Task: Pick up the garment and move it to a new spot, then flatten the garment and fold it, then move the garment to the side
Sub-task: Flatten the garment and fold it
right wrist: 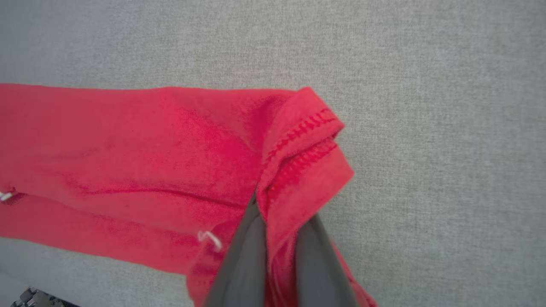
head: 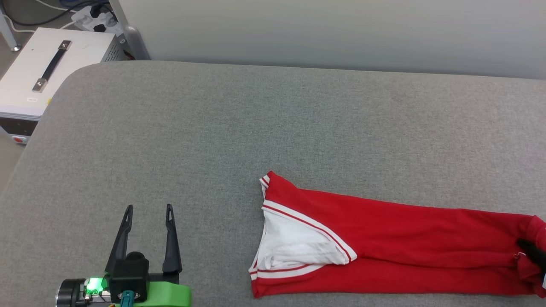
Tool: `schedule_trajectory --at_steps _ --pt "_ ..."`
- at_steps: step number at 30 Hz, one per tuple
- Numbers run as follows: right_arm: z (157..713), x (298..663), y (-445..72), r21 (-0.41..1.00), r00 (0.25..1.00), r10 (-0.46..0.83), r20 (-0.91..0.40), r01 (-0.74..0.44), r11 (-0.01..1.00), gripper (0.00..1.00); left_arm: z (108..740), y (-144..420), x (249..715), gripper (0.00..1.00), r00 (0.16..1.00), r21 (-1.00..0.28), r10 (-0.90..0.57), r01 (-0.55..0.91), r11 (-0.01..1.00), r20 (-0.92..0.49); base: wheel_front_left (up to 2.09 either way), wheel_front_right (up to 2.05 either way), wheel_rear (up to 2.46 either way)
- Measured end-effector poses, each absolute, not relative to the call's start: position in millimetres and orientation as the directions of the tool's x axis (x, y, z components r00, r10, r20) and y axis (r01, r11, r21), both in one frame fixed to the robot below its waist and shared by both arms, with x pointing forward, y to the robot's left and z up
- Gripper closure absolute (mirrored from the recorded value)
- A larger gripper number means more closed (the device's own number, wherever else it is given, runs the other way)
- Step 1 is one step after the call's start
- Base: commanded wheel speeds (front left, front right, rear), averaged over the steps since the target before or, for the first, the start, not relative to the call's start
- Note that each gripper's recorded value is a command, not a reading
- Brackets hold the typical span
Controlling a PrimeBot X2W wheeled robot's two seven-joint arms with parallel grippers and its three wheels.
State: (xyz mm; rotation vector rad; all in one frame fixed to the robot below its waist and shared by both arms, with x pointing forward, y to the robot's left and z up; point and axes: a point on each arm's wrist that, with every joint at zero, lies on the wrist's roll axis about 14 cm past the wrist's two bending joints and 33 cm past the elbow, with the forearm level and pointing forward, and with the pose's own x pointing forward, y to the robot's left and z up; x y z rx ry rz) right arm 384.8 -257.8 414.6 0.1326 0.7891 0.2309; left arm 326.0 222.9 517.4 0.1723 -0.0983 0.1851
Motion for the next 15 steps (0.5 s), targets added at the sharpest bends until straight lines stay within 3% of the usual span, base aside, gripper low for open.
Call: schedule_trajectory --at_steps 9,15 --pt "457.3 381.2 -211.3 0.265 0.693 0.408 -0.594 -0.31 0.913 1.0 515.8 215.8 327.6 0.0 0.984 0.158 0.141 -0.157 0.975 0.107 0.0 0.0 0.0" --pt "475.2 378.6 -156.6 0.352 0.643 0.552 -0.531 -0.426 0.834 1.0 510.1 212.8 326.6 0.0 0.987 0.152 0.135 -0.148 0.977 0.087 0.0 0.0 0.0"
